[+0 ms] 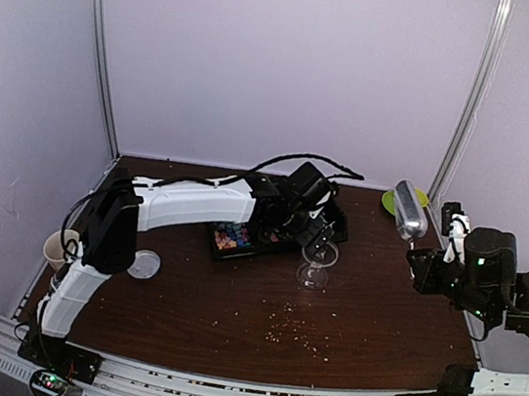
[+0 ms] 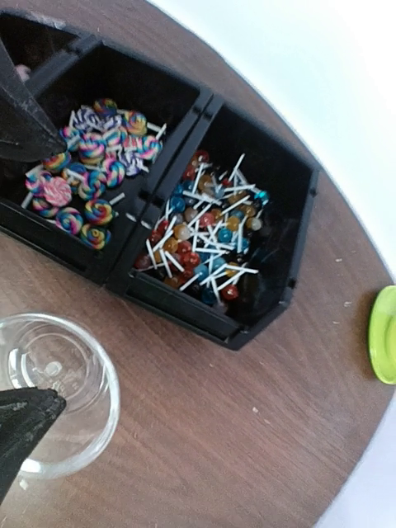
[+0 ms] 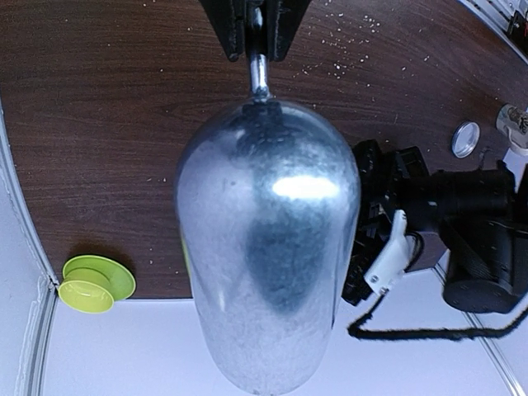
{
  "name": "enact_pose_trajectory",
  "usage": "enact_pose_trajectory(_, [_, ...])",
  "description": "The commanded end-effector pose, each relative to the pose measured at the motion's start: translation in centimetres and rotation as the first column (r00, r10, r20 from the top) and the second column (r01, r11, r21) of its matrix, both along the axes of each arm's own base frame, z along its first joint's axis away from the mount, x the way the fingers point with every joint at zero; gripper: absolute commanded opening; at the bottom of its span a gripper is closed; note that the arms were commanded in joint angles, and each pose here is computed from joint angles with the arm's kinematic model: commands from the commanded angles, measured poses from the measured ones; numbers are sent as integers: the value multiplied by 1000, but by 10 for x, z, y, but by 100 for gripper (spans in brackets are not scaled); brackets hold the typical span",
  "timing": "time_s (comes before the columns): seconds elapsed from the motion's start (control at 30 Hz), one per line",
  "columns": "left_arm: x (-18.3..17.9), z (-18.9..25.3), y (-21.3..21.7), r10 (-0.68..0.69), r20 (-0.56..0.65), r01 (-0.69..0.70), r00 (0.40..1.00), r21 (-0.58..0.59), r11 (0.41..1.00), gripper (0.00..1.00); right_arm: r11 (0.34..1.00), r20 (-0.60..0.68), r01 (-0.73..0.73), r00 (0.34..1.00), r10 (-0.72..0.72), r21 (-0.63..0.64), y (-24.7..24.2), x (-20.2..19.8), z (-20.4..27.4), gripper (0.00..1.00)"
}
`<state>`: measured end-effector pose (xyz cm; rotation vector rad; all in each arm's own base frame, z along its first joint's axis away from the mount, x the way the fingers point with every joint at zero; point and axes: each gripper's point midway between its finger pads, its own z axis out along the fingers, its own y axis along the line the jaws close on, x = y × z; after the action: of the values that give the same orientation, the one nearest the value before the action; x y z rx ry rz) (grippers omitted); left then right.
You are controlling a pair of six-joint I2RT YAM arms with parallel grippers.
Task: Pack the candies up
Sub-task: Move the packing box to the center of the board, then pass from the right arm to the left
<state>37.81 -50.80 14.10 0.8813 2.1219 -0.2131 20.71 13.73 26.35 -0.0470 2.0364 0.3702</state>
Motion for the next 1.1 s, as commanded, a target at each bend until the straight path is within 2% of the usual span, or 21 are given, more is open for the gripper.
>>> enact_pose_trajectory(0.0, [-12, 115, 14, 2, 96, 18, 995, -211, 977, 98, 999, 20, -46, 999, 46, 10, 7, -1, 6, 0])
enact_pose_trajectory(0.2, [-47, 162, 52, 12, 17, -6, 1000, -329, 944, 98, 998, 17, -69, 997, 69, 6, 12, -1, 4, 0])
enact_pose_trajectory(0.43, [-98, 208, 92, 7, -176, -103, 984, -540, 835, 98, 996, 3, -90, 996, 90, 22, 18, -2, 3, 0])
enact_pose_trajectory(0.6, [-117, 220, 117, 42, -281, -206, 959, -584, 785, 98, 993, -30, -116, 993, 117, 30, 25, -4, -7, 0])
enact_pose_trajectory(0.83, [-136, 247, 141, 27, -281, -206, 959, -632, 748, 98, 980, -64, -184, 980, 188, 72, 45, -7, -13, 0])
enact_pose_trajectory(1.0, [-151, 273, 145, -47, -255, -157, 966, -719, 678, 98, 977, -51, -192, 979, 197, 92, 53, -4, -4, 0])
enact_pose_trajectory(1.07, [-150, 281, 150, -36, -226, -146, 973, -734, 663, 98, 978, -53, -190, 979, 195, 89, 56, -2, -4, 0])
